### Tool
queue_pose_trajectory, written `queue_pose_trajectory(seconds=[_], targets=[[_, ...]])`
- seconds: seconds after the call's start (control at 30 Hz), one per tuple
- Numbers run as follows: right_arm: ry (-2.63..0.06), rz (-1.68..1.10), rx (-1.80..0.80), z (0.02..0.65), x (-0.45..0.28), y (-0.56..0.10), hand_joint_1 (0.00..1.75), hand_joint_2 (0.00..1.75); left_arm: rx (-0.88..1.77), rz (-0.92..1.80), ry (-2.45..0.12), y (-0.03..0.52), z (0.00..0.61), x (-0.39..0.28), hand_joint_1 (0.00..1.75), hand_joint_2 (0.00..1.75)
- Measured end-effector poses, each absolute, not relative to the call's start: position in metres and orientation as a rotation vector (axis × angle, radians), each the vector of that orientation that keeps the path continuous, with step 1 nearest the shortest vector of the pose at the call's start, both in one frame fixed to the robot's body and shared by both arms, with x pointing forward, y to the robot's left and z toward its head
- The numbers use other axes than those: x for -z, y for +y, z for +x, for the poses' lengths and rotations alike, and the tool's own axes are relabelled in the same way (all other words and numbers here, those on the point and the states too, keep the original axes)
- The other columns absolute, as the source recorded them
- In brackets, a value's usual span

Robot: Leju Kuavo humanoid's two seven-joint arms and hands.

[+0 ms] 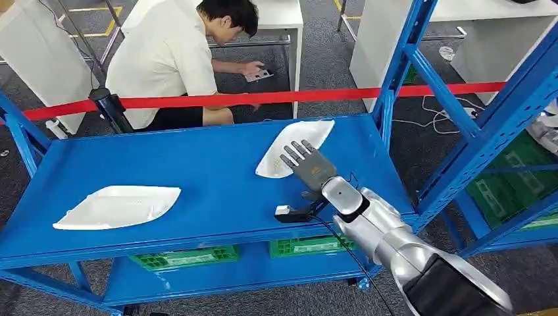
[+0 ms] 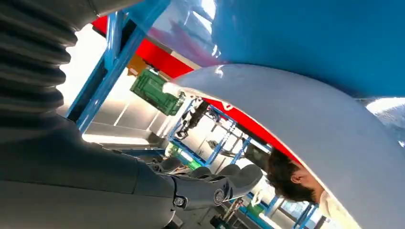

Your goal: Take the parts from the cabinet and place them on the table.

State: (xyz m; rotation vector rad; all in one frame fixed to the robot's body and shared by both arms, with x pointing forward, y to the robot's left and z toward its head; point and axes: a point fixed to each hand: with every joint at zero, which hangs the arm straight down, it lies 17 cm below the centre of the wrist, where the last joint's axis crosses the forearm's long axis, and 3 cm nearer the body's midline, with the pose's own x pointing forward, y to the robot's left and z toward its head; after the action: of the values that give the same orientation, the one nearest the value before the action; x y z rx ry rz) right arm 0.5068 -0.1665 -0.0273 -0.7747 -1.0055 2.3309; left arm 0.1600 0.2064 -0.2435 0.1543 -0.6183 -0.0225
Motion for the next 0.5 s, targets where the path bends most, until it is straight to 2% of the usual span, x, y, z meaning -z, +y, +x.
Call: queue_pose_trajectory(seconds=[0.5], targets=[[-1.024, -0.754, -2.359, 0.5028, 0.0283, -0.1582, 0.0, 1.75, 0.022, 0.154, -0.616, 0.2064, 0.1597, 0.2437, 0.0, 0.0]])
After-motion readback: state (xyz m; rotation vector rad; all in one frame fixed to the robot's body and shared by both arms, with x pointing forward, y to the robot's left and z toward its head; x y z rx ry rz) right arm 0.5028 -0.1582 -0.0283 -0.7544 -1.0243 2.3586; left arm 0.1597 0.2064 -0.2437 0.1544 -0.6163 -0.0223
